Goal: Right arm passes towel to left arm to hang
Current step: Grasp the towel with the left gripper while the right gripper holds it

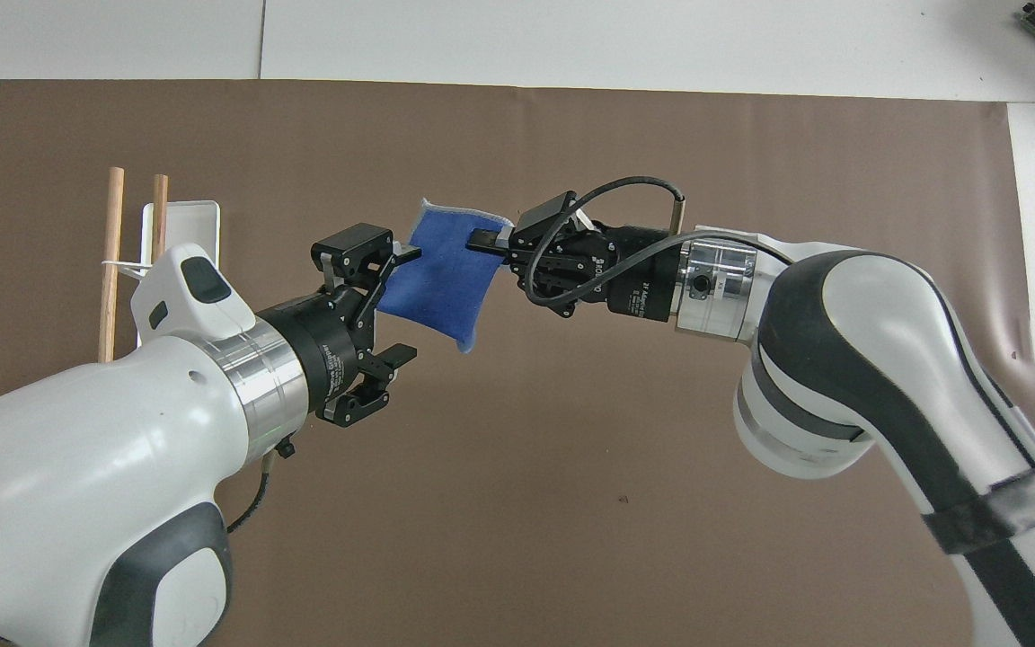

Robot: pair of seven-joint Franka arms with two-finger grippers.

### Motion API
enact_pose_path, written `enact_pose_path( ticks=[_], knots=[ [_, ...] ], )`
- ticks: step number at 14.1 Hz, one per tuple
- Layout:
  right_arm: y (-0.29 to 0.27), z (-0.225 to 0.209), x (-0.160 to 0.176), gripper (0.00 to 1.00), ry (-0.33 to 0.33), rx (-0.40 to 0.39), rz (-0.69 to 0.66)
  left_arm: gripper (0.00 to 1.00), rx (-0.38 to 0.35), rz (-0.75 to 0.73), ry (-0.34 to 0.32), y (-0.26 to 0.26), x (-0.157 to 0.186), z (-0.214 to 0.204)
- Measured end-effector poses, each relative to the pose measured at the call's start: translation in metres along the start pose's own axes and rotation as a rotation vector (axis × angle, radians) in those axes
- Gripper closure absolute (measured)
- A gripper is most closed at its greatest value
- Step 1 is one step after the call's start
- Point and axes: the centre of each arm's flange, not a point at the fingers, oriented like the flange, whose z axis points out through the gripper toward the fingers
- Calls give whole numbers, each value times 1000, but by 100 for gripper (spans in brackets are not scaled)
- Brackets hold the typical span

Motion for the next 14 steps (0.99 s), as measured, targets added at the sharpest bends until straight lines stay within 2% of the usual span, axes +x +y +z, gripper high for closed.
enact_pose_path(
  ticks=[2, 6, 7, 10, 11, 14],
  knots=[
    [0, 0, 0, 96, 0, 0, 0, 0, -38, -71, -3, -1, 1, 7],
    [0, 0, 0, 96, 0, 0, 0, 44, -86, -119, 2, 4, 12, 15],
    [0, 0, 0, 96, 0, 0, 0, 59, -92, -126, 5, 6, 16, 15],
    [0, 0, 0, 96, 2, 0, 0, 93, -100, -135, 8, 8, 21, 13],
    [0, -1, 1, 96, 6, 1, 0, 98, -104, -138, 10, 9, 22, 13],
    [0, 0, 1, 96, 12, 0, 0, 98, -109, -144, 14, 11, 26, 12]
  ],
)
